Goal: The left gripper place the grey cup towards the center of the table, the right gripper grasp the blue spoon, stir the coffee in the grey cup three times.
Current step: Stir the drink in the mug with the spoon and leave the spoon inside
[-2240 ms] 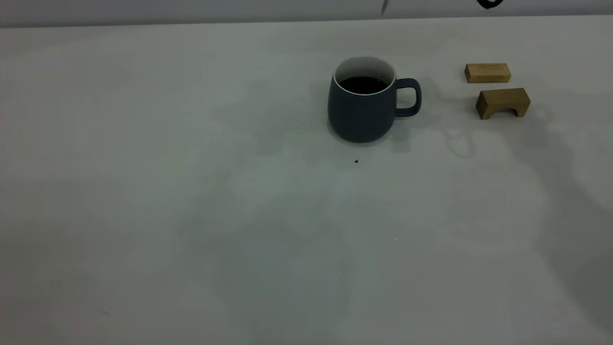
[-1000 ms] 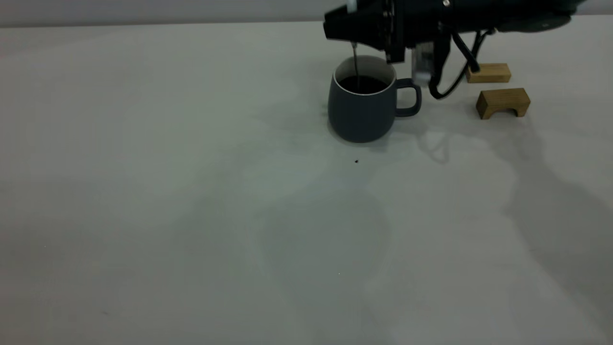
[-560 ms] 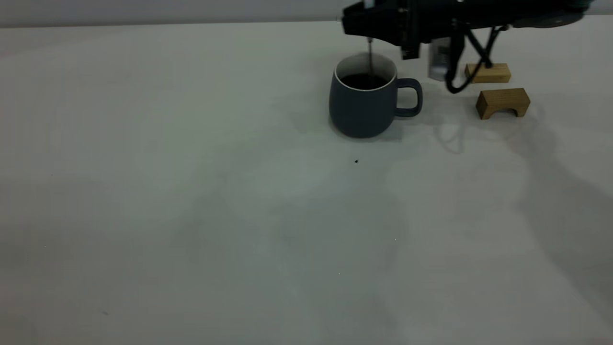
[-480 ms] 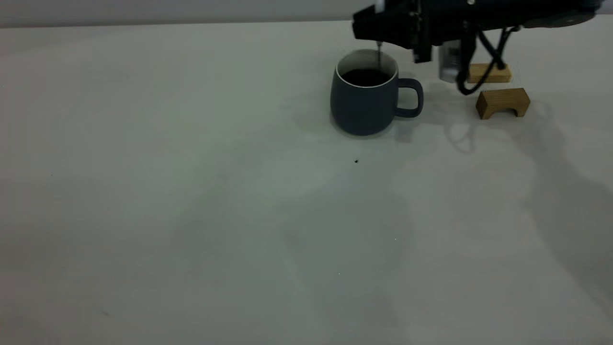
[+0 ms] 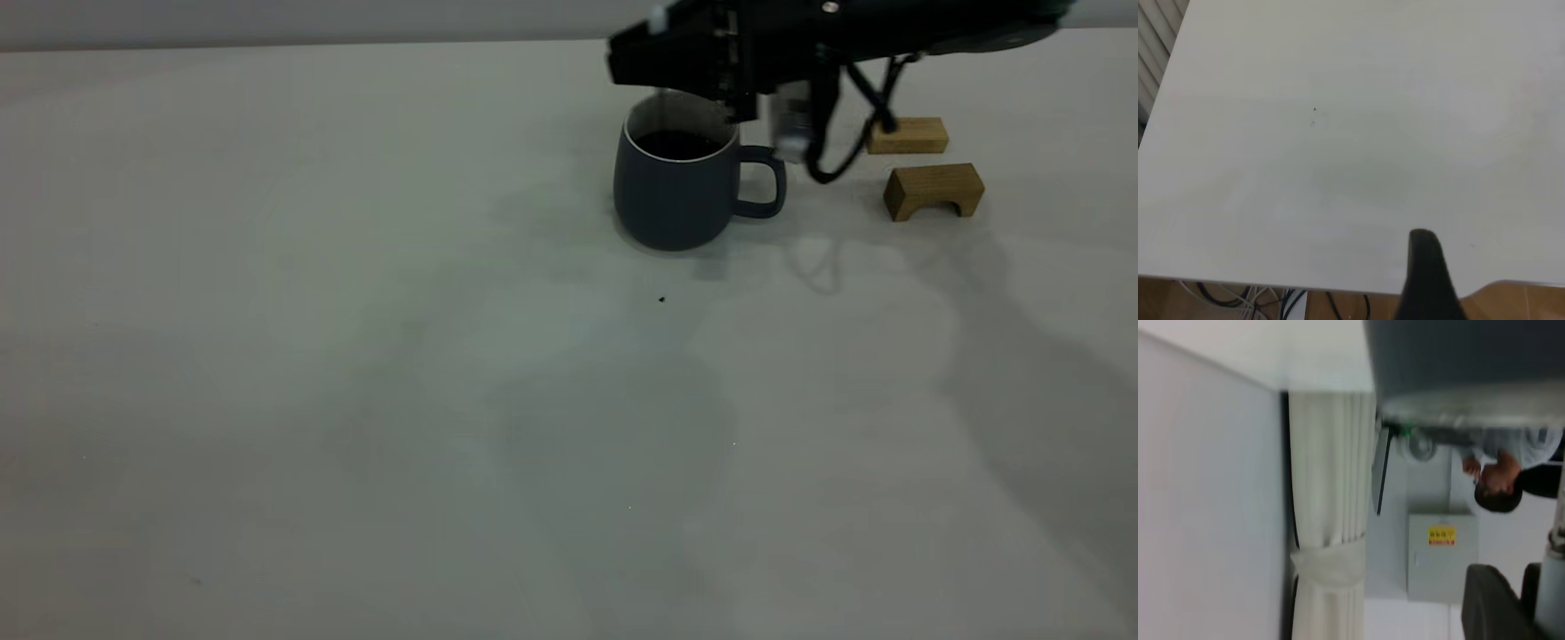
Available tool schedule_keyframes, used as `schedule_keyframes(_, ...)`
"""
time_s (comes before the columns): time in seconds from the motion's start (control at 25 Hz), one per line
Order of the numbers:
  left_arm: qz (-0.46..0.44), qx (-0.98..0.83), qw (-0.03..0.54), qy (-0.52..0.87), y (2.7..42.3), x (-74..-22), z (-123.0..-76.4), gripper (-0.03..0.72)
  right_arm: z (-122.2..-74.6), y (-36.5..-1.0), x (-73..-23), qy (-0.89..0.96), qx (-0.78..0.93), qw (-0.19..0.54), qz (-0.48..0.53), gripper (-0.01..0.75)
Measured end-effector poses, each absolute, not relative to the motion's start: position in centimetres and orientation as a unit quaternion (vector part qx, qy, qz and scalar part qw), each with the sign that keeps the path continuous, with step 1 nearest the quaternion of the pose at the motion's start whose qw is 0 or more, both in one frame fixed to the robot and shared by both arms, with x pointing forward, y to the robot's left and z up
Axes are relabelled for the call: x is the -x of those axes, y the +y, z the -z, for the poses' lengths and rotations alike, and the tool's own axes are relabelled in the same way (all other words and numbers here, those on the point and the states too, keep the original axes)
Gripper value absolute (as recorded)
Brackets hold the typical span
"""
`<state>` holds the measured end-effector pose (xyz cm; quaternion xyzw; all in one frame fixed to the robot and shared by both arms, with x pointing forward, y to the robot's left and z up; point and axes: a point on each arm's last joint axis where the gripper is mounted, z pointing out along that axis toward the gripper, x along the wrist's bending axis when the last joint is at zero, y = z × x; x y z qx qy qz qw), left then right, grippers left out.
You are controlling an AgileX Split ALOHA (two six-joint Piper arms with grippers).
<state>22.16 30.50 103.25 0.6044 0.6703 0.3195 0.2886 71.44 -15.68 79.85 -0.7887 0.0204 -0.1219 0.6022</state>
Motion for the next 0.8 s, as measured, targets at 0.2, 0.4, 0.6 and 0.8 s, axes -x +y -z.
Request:
schedule_keyframes(0.2, -0.319, -0.604, 0.289, 0.67, 30.5, -22.2, -103.2, 0.585, -79.8, -16.5, -72.2, 0.01, 0.785, 0.593, 0.177, 0.106)
schedule_keyframes(0.4, -0.319, -0.604, 0.289, 0.67, 30.5, -22.2, -103.2, 0.585, -79.7, -18.8, -72.5, 0.006, 0.789, 0.584, 0.192, 0.106)
schedule_keyframes(0.6, -0.319, -0.604, 0.289, 0.67, 30.5, -22.2, -103.2, 0.585, -79.3, -20.1, -72.2, -0.022, 0.802, 0.569, 0.179, 0.106)
schedule_keyframes(0.8, -0.319, -0.604, 0.289, 0.67, 30.5, -22.2, -103.2, 0.585, -79.1, -19.2, -71.6, -0.049, 0.812, 0.559, 0.161, 0.106)
